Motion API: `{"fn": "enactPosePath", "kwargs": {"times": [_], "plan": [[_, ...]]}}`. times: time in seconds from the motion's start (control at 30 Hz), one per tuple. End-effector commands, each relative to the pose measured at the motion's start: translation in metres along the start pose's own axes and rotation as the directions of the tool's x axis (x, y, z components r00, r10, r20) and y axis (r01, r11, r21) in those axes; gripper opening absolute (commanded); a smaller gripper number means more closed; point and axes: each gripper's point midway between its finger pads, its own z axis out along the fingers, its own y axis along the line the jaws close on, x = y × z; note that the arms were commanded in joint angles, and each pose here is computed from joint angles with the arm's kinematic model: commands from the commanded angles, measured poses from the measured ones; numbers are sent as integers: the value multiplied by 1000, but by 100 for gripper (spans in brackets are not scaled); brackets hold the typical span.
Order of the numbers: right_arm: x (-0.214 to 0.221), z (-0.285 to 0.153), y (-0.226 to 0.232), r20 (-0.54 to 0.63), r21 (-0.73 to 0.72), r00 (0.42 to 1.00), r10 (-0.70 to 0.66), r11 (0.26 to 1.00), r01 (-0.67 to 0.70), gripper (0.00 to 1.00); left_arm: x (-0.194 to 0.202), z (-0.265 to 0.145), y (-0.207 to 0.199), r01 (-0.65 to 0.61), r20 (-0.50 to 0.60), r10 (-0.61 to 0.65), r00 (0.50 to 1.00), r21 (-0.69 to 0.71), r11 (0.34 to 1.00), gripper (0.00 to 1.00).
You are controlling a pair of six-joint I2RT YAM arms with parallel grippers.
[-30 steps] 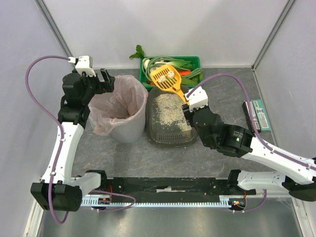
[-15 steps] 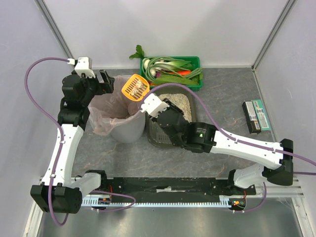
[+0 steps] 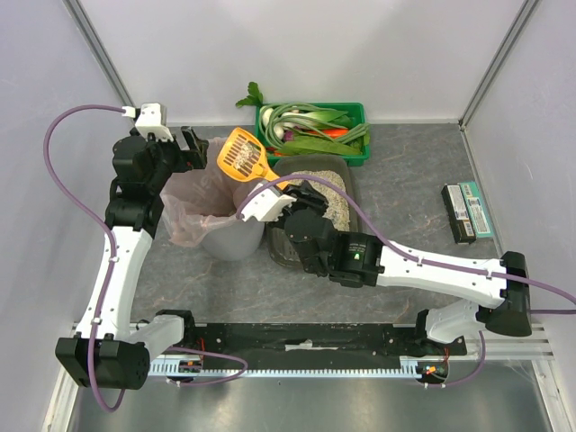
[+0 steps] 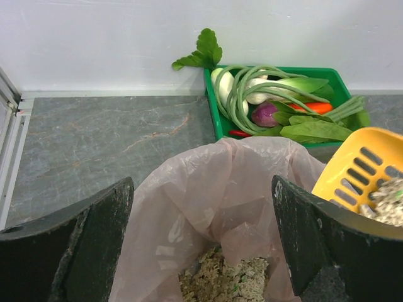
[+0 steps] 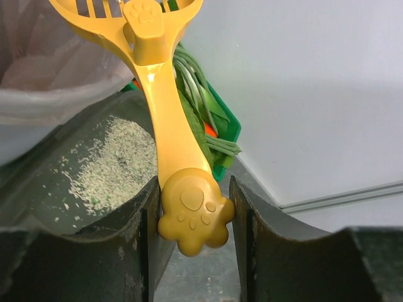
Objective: Clean the litter box
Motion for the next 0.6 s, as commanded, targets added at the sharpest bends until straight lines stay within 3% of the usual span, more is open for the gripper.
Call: {"fn": "enactPosePath", "kwargs": {"times": [0.0, 0.3, 0.57], "plan": [[-5, 1, -5, 24, 34, 996, -84, 996, 83, 0, -17, -5, 1, 19, 70, -19, 997, -6, 1000, 96], [-15, 1, 9, 120, -18, 961, -247, 968, 251, 0, -17, -6, -1, 15, 75, -15, 997, 4, 1000, 96], [-10, 2, 11, 82, 35, 847, -525, 851, 524, 0, -19, -6, 3, 17, 79, -17, 997, -5, 1000, 96]]}}
